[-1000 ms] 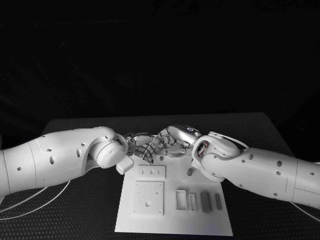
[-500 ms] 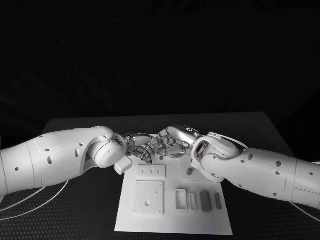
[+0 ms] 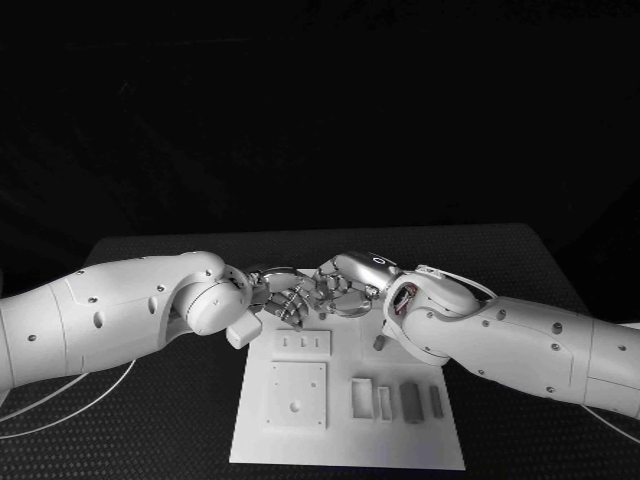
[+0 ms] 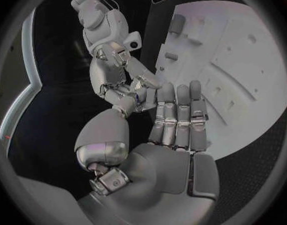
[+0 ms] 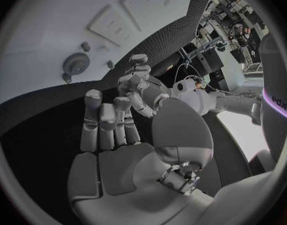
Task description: Assemble the parts on the task board
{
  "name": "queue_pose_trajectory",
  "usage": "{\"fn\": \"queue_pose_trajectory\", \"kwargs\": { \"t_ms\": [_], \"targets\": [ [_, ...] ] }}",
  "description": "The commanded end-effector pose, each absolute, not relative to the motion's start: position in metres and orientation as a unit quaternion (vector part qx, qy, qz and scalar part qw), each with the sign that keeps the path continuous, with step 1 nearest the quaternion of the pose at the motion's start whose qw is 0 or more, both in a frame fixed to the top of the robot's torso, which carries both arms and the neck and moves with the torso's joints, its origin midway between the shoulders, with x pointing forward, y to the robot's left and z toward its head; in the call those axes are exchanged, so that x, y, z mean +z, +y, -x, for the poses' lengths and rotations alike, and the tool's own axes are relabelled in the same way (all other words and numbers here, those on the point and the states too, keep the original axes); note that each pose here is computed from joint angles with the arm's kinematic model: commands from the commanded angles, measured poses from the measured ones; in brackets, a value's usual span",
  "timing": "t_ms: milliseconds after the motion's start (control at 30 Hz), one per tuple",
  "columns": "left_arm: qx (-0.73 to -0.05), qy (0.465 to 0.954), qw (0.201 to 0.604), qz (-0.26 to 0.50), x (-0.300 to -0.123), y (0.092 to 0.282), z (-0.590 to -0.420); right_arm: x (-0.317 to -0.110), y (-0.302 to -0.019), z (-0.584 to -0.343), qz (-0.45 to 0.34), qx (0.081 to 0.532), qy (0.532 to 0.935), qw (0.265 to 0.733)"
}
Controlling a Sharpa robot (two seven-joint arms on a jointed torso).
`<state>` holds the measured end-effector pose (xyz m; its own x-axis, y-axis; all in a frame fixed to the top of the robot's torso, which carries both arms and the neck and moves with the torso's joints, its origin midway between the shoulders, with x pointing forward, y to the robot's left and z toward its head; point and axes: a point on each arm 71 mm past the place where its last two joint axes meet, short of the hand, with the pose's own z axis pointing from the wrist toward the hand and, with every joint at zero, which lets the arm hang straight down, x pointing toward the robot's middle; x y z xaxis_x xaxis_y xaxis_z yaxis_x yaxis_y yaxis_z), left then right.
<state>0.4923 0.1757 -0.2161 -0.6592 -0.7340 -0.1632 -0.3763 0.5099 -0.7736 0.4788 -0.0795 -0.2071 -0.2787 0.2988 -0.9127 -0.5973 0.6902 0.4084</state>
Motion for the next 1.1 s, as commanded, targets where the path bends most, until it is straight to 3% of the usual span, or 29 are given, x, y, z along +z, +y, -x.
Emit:
{"fn": "queue_pose_trajectory", "kwargs": {
  "t_ms": [33, 767, 1100],
  "targets": [
    [-0.393, 0.835, 0.229, 0.311, -0.211, 0.168, -0.490, -0.214, -0.085, -0.481, 0.107, 0.360, 0.718, 0.586],
    [-0.385, 0.837, 0.240, 0.306, -0.212, 0.172, -0.492, -0.217, -0.089, -0.483, 0.091, 0.361, 0.724, 0.581],
    [-0.369, 0.844, 0.248, 0.299, -0.213, 0.177, -0.495, -0.216, -0.108, -0.484, 0.063, 0.368, 0.716, 0.590]
  ]
}}
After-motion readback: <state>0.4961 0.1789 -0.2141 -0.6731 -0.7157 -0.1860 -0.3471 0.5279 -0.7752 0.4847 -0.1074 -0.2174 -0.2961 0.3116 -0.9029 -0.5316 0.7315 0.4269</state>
